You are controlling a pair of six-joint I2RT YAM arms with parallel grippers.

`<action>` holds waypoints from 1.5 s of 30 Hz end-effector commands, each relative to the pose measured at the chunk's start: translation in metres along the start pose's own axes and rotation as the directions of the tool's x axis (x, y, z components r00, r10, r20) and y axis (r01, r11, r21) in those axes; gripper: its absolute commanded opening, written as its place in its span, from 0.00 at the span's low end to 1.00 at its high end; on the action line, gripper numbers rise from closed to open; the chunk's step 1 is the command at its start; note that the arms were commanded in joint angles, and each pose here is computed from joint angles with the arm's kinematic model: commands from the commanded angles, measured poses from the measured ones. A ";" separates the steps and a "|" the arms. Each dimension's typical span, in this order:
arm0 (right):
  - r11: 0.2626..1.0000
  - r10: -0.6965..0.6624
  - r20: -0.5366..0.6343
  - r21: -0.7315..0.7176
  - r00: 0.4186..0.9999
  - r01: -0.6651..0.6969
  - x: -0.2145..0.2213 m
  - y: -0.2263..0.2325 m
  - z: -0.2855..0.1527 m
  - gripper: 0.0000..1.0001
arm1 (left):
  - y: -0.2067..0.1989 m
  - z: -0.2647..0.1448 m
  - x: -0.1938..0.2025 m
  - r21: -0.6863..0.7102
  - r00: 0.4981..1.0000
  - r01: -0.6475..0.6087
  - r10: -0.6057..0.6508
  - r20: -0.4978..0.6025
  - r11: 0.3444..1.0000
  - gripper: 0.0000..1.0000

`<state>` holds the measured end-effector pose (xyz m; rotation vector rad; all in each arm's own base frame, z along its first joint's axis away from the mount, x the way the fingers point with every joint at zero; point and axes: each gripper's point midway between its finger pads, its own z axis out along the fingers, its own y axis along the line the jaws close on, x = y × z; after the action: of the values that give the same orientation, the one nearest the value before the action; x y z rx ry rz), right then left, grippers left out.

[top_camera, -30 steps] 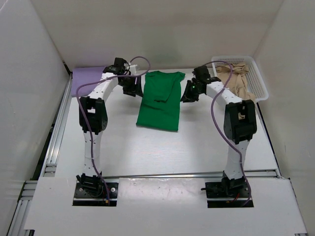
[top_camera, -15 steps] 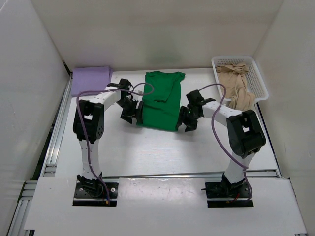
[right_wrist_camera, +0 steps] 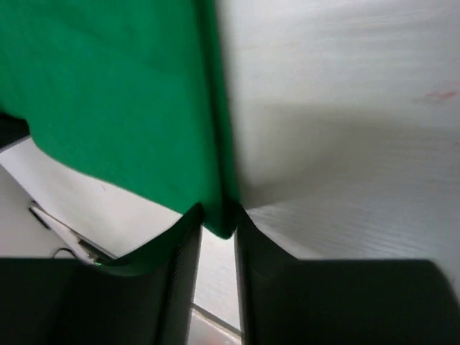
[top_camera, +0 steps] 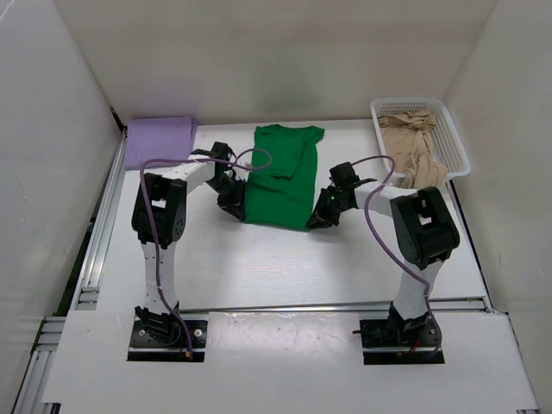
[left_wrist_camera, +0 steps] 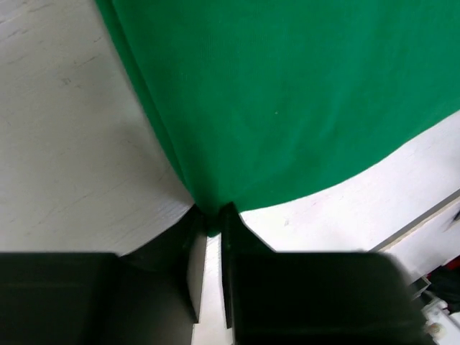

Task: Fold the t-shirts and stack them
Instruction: Fold the long partially folded tshirt into a neat square

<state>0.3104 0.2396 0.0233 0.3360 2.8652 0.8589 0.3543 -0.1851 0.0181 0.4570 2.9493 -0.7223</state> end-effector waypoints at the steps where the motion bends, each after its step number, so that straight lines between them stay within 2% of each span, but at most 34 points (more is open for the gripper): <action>1: 0.998 0.043 -0.018 -0.048 0.999 -0.044 -0.005 0.003 0.005 0.19 | -0.004 -0.004 -0.014 0.006 0.998 -0.035 0.034 0.043 0.999 0.18; 2: 0.998 0.040 -0.012 -0.054 0.999 -0.040 -0.007 0.004 0.005 0.11 | -0.004 -0.004 -0.014 0.006 0.998 -0.035 0.034 0.043 0.999 0.10; 3: 0.997 0.033 -0.011 -0.072 0.999 -0.033 -0.006 0.005 0.007 0.00 | -0.004 -0.004 -0.014 0.006 0.998 -0.035 0.034 0.043 0.999 0.10; 5: 0.993 0.058 0.003 -0.107 0.998 -0.058 -0.009 0.006 0.001 0.00 | -0.006 -0.016 -0.019 -0.019 0.996 -0.049 0.051 0.076 0.999 0.10; 9: 0.991 0.034 0.015 -0.132 0.999 -0.032 0.008 0.005 -0.017 0.00 | -0.005 -0.036 0.015 -0.076 0.998 -0.031 0.034 0.043 0.997 0.10; 11: 0.990 -0.024 0.008 -0.139 1.000 0.025 0.030 0.013 -0.038 0.00 | -0.009 -0.043 0.038 -0.094 1.000 -0.024 0.023 -0.008 0.995 0.10; 16: 0.984 -0.141 -0.040 -0.111 0.989 0.136 0.102 0.013 -0.083 0.00 | -0.036 -0.070 0.148 -0.145 0.961 -0.041 -0.001 -0.277 0.989 0.10; 19: 0.983 -0.150 -0.067 -0.118 0.986 0.142 0.137 0.011 -0.112 0.00 | -0.042 -0.096 0.187 -0.225 0.938 -0.137 0.053 -0.342 0.965 0.10; 20: 0.987 -0.137 -0.092 -0.103 0.986 0.127 0.148 0.006 -0.118 0.00 | -0.044 -0.102 0.191 -0.241 0.937 -0.161 0.072 -0.341 0.957 0.10; 22: 0.982 -0.145 -0.067 -0.135 0.987 0.135 0.158 0.017 -0.135 0.00 | -0.051 -0.121 0.194 -0.260 0.940 -0.197 0.107 -0.323 0.945 0.10; 26: 0.979 -0.139 -0.011 -0.154 0.990 0.136 0.150 0.032 -0.152 0.00 | -0.070 -0.138 0.165 -0.238 0.964 -0.215 0.168 -0.204 0.947 0.10; 28: 0.982 -0.143 0.001 -0.126 0.990 0.142 0.133 0.032 -0.147 0.00 | -0.080 -0.136 0.154 -0.198 0.966 -0.211 0.172 -0.195 0.957 0.10; 31: 0.982 -0.160 0.028 -0.100 0.987 0.162 0.095 0.039 -0.142 0.00 | -0.085 -0.136 0.118 -0.130 0.982 -0.140 0.120 -0.148 0.982 0.10; 32: 0.978 -0.175 0.068 -0.107 0.982 0.181 0.077 0.051 -0.148 0.00 | -0.079 -0.131 0.104 -0.115 0.985 -0.096 0.078 -0.152 0.989 0.10; 33: 0.984 -0.155 0.061 -0.083 0.986 0.160 0.061 0.048 -0.140 0.00 | -0.084 -0.139 0.082 -0.099 0.991 -0.100 0.090 -0.095 0.990 0.10; 35: 0.983 -0.163 0.100 -0.068 0.981 0.171 0.024 0.057 -0.138 0.00 | -0.072 -0.135 0.057 -0.105 0.995 -0.067 0.060 -0.075 0.992 0.10; 36: 0.983 -0.165 0.107 -0.067 0.980 0.173 0.014 0.060 -0.136 0.00 | -0.075 -0.140 0.038 -0.092 0.997 -0.074 0.072 -0.021 0.993 0.10; 40: 0.984 -0.149 0.101 -0.078 0.984 0.157 -0.027 0.073 -0.121 0.00 | -0.066 -0.138 -0.010 -0.010 0.998 -0.038 0.039 0.058 0.999 0.10; 42: 0.986 -0.143 0.085 -0.077 0.986 0.149 -0.043 0.075 -0.107 0.00 | -0.055 -0.123 -0.024 -0.002 0.999 -0.014 0.014 0.040 1.000 0.10; 44: 0.991 -0.114 0.067 -0.057 0.991 0.117 -0.057 0.066 -0.093 0.00 | -0.049 -0.122 -0.046 -0.005 0.996 -0.027 0.027 0.086 1.000 0.10; 45: 0.992 -0.110 0.061 -0.054 0.992 0.114 -0.060 0.065 -0.087 0.00 | -0.043 -0.110 -0.050 -0.004 0.998 -0.016 0.016 0.064 1.000 0.10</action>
<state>0.3507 0.2336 0.1395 0.2060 2.7617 0.8942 0.3766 -0.1776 0.1383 0.4402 2.9167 -0.6521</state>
